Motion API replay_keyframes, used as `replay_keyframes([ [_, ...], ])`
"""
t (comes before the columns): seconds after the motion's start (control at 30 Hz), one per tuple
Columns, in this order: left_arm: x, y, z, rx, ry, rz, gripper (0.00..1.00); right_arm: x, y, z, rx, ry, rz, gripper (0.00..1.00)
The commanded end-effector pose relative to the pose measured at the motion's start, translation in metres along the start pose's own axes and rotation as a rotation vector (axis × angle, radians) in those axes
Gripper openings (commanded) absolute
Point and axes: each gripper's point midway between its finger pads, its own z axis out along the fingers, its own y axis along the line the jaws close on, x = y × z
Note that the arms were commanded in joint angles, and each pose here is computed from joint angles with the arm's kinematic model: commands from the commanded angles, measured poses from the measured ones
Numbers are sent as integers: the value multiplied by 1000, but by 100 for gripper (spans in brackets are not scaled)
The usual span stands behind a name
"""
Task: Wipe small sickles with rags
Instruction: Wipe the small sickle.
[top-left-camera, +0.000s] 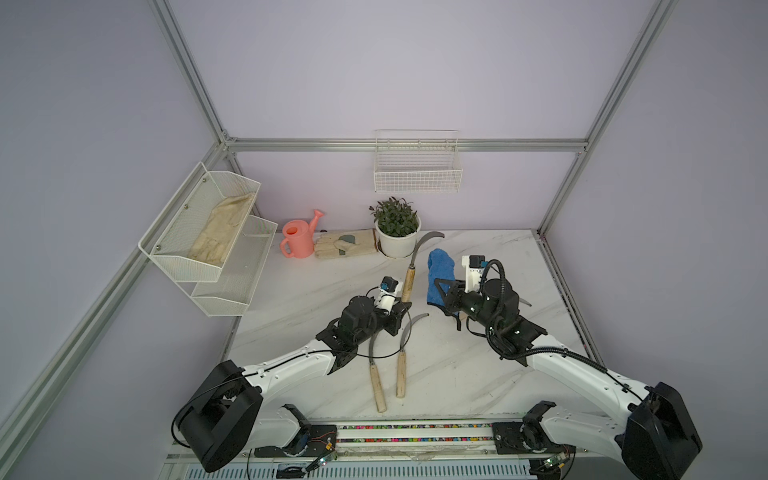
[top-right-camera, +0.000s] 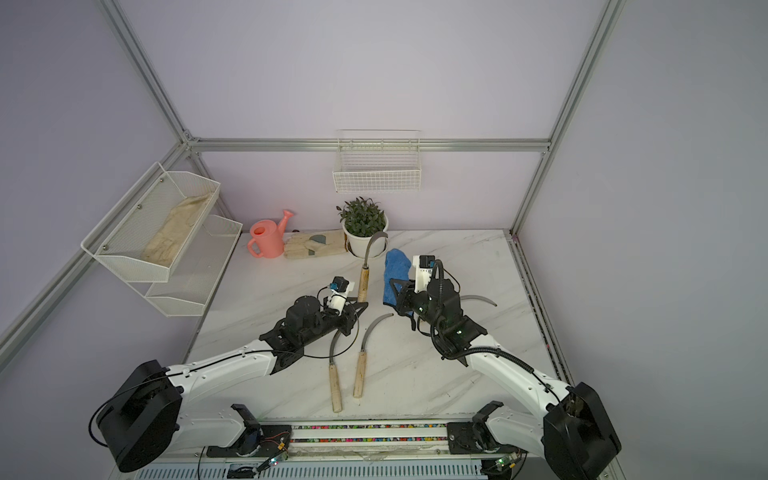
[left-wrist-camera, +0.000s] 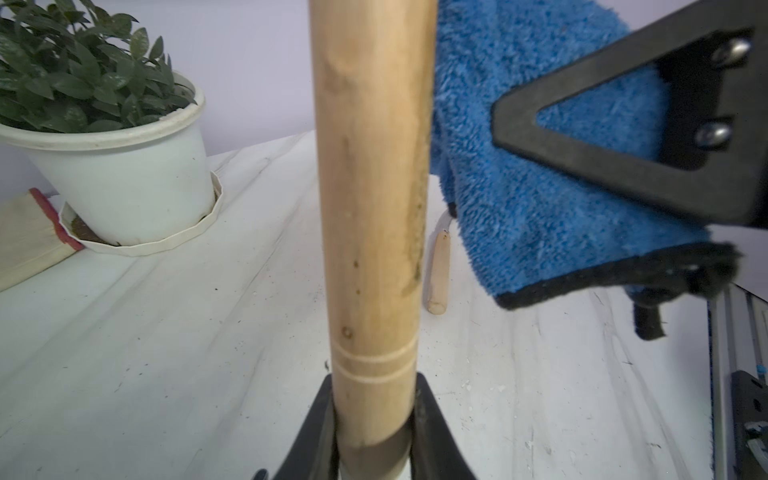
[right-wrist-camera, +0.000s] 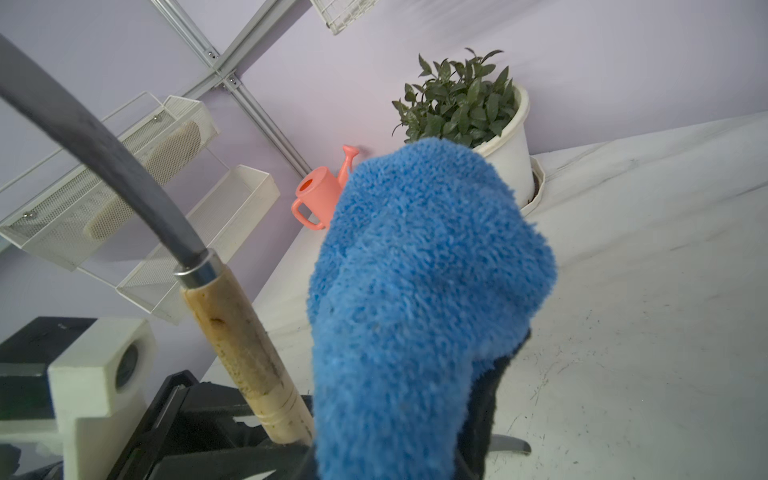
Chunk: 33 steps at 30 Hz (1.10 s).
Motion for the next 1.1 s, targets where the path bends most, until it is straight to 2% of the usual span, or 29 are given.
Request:
replay_keyframes([
  [0.0, -8, -16, 8, 88, 3, -12, 0, -5, 21, 11, -135, -37, -39, 0],
  [0.2, 8, -27, 17, 176, 61, -25, 0, 0, 33, 30, -239, -47, -66, 0],
  [0.27, 4, -27, 18, 179, 65, -27, 0, 0, 35, 36, -262, -57, -78, 0],
  [0.3, 16, -24, 25, 176, 104, -37, 0, -2, 36, 38, -270, -66, -81, 0],
  [0.47, 18, -19, 29, 172, 118, -58, 0, -6, 40, 41, -314, -91, -84, 0],
  [0.87, 23, -18, 36, 188, 142, -45, 0, -52, 34, 31, -390, -169, -36, 0],
  [1.07, 29, -11, 43, 154, 179, -48, 0, -79, 36, 19, -428, -199, -3, 0],
])
